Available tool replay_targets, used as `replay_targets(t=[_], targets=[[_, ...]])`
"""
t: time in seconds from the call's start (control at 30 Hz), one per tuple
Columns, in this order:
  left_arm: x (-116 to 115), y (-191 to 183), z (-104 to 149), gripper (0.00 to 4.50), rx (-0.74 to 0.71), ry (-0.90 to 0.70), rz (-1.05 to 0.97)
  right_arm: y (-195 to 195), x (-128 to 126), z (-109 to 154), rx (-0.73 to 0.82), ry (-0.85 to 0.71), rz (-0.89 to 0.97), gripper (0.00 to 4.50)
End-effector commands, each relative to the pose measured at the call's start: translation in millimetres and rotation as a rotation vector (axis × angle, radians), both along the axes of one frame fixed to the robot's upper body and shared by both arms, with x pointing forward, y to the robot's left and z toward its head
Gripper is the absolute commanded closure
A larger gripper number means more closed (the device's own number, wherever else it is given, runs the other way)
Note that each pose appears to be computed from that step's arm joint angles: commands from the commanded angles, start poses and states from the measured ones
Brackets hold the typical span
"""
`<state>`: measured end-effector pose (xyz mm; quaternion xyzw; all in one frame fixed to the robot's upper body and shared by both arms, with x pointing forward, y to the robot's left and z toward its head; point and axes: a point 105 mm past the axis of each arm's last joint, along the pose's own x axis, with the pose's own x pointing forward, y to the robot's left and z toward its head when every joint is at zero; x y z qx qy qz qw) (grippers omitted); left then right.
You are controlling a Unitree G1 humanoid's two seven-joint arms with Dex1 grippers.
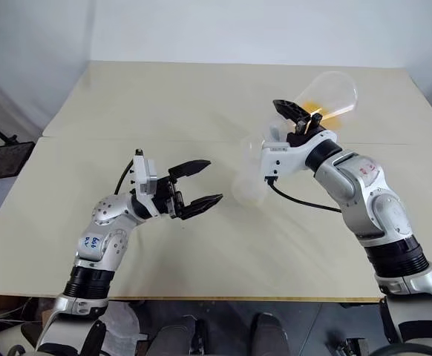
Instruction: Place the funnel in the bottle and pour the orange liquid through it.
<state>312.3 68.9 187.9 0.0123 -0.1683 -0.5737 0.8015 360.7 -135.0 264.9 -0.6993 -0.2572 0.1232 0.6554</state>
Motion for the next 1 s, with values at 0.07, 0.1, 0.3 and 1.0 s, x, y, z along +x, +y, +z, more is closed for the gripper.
replay_targets(t=[0.07, 0.1, 0.3, 1.0], targets=[[-0.6, -4.4, 4.6, 0.0, -0.011, -0.04, 0.013, -2.1, -6.5, 23.0, -0.008, -0.103, 0.0, 2.0], [-0.8, -5.2, 4.6, 0.0, -0.012, -0.042, 0.014, -2.2, -6.9, 23.8, -0.016, -0.117, -0.003, 2.0], [-2.6, -8.7, 3.4, 0.0, -0.026, -0.039, 0.014, -5.8, -5.5, 25.4, -0.051, -0.154, -0.025, 2.0], [-9.7, -13.2, 0.0, 0.0, -0.046, -0.015, 0.02, -7.8, -0.9, 18.0, -0.095, -0.133, -0.025, 2.0]])
